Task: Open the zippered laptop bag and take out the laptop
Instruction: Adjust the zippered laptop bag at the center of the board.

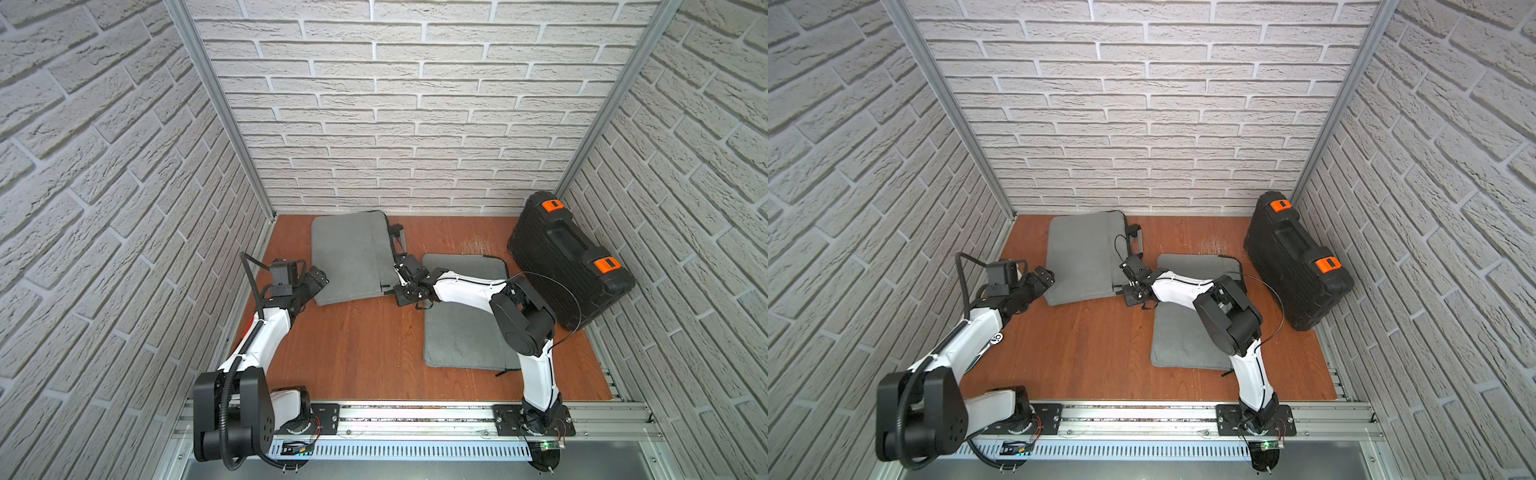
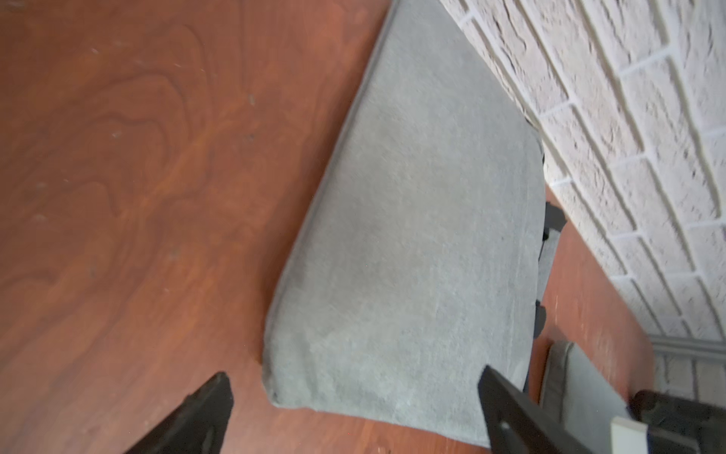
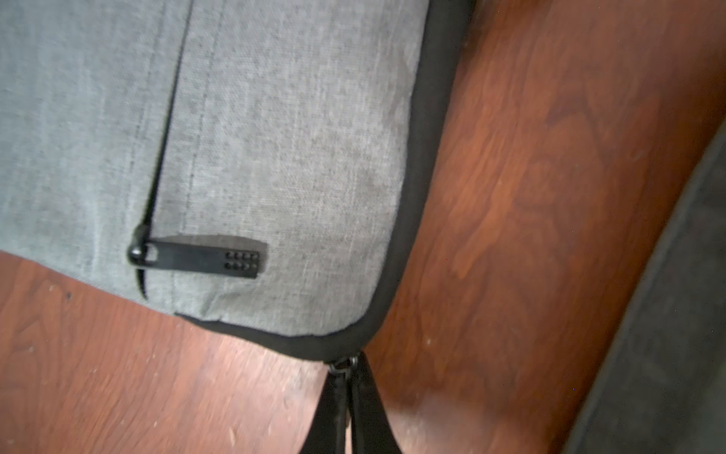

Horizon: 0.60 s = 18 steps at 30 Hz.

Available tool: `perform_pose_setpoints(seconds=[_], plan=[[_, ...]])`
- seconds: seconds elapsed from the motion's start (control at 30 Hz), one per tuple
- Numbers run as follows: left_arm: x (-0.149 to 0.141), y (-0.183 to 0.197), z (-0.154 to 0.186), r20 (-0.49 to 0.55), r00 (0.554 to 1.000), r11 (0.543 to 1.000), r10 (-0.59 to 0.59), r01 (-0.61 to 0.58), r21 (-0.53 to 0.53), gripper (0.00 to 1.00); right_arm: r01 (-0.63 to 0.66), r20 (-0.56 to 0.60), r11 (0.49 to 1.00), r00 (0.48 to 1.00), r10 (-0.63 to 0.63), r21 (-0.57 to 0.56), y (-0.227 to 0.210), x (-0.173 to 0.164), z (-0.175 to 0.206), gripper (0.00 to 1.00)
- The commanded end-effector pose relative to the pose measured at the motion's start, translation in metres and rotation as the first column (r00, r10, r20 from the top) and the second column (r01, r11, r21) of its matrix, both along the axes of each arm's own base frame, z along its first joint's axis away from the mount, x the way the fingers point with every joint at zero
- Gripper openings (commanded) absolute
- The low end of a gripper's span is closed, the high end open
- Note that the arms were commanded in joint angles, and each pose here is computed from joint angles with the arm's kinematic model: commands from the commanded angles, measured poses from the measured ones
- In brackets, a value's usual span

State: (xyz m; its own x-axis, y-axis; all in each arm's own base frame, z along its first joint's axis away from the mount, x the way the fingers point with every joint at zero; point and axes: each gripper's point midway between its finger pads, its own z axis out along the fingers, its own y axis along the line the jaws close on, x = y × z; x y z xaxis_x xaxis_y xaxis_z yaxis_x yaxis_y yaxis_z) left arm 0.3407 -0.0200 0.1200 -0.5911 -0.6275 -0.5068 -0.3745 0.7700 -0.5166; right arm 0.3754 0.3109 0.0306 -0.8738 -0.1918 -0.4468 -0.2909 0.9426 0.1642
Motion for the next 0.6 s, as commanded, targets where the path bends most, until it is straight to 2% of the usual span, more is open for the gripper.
perform_pose_setpoints(seconds=[0.0, 0.03, 0.27, 0.47, 0.57], plan=[[-0.022, -0.022, -0.021, -0.077, 0.997, 1.000, -0.012, 0.014, 0.025, 0.98, 0.004, -0.018, 1.000, 1.000, -0.003, 0.028, 0.006, -0.019, 0.013, 0.06], [-0.024, -0.033, -0.024, -0.079, 0.996, 0.999, -0.026, 0.028, 0.016, 0.98, -0.001, 0.001, 0.999, 1.000, 0.001, 0.052, 0.010, -0.023, 0.027, 0.06], [-0.037, -0.091, -0.041, -0.103, 0.990, 0.995, -0.091, 0.094, 0.026, 0.97, -0.041, -0.008, 0.994, 0.999, 0.042, 0.099, 0.033, -0.055, 0.027, 0.06], [-0.036, -0.119, -0.055, -0.105, 0.990, 0.995, -0.096, 0.093, -0.033, 0.85, -0.082, 0.007, 0.982, 0.997, 0.083, 0.169, 0.058, -0.074, 0.029, 0.06], [-0.034, -0.128, -0.056, -0.097, 0.990, 0.994, -0.100, 0.095, -0.048, 0.82, -0.093, 0.014, 0.977, 0.996, 0.092, 0.192, 0.065, -0.077, 0.030, 0.06]])
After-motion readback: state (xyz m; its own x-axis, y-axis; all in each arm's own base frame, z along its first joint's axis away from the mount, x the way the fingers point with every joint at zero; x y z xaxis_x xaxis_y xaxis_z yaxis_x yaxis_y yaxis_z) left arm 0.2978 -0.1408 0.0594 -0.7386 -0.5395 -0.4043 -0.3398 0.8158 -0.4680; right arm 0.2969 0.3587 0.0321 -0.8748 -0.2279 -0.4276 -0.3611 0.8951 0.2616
